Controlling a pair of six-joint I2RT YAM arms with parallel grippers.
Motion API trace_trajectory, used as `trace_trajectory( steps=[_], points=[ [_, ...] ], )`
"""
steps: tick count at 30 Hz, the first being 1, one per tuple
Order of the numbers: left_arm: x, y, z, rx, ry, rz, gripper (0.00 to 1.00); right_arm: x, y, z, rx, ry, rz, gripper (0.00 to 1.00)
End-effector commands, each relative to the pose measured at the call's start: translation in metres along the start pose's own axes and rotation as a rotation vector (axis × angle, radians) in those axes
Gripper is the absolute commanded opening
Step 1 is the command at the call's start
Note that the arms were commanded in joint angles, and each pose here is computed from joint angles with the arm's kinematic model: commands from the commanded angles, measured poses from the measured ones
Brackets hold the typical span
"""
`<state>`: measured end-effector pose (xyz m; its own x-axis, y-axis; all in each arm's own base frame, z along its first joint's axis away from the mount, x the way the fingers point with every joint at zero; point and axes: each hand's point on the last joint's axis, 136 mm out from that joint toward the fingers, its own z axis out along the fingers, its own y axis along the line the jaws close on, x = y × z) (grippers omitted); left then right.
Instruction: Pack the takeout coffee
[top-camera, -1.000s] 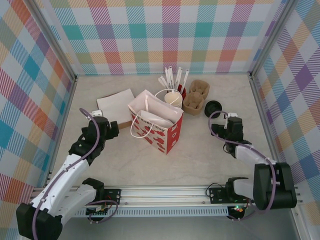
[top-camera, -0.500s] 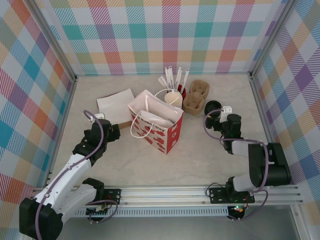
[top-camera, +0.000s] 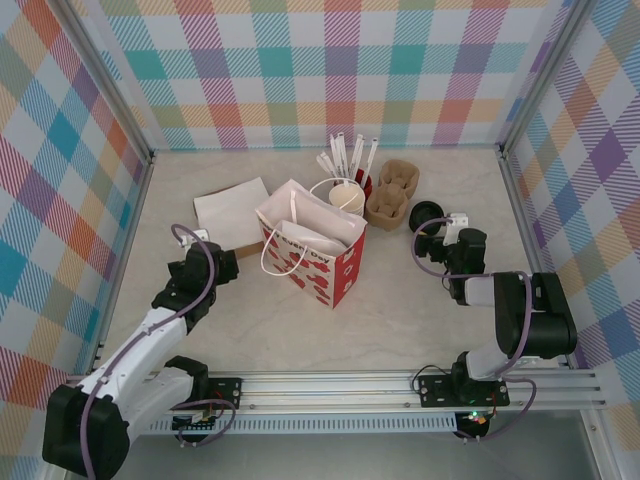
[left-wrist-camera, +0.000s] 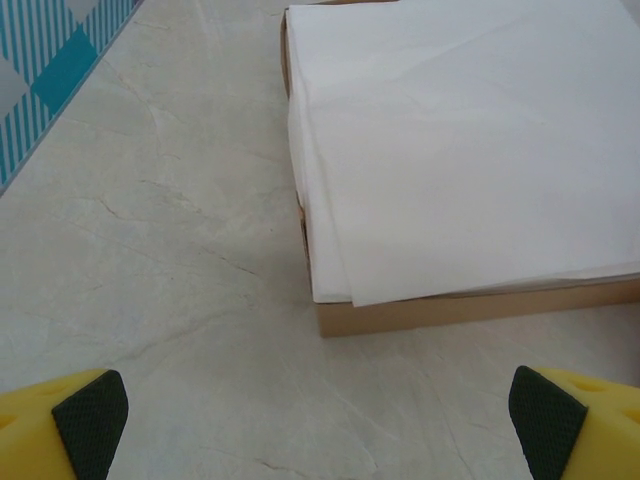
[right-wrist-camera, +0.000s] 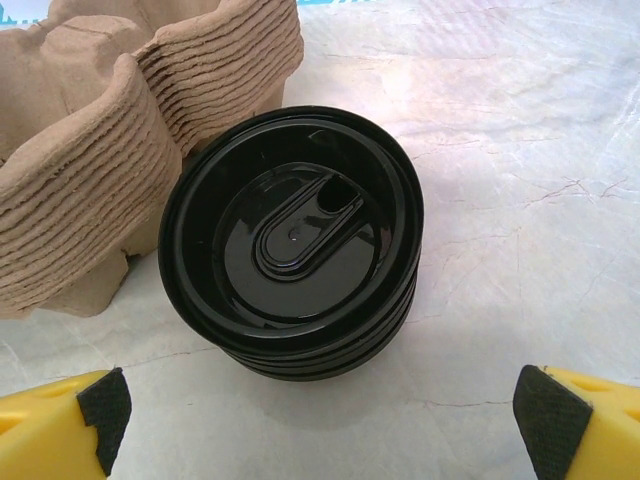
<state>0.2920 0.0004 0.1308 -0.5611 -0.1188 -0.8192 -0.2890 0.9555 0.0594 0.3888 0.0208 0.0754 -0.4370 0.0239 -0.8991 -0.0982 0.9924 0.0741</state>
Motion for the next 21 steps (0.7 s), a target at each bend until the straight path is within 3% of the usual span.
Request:
trace_trajectory(
  steps=[1,12,21],
  points=[
    [-0.012,0.009,0.012,-0.041,-0.065,-0.005,1.00,-0.017,0.004,0.001,-0.025,-0.050,0.010,1.00],
    [-0.005,0.004,0.052,0.009,-0.121,0.009,1.00,-0.017,0.004,0.001,-0.025,-0.051,0.009,1.00],
    [-0.023,-0.023,0.067,0.132,-0.209,0.054,1.00,-0.017,0.003,0.001,-0.024,-0.050,0.010,1.00]
  ],
)
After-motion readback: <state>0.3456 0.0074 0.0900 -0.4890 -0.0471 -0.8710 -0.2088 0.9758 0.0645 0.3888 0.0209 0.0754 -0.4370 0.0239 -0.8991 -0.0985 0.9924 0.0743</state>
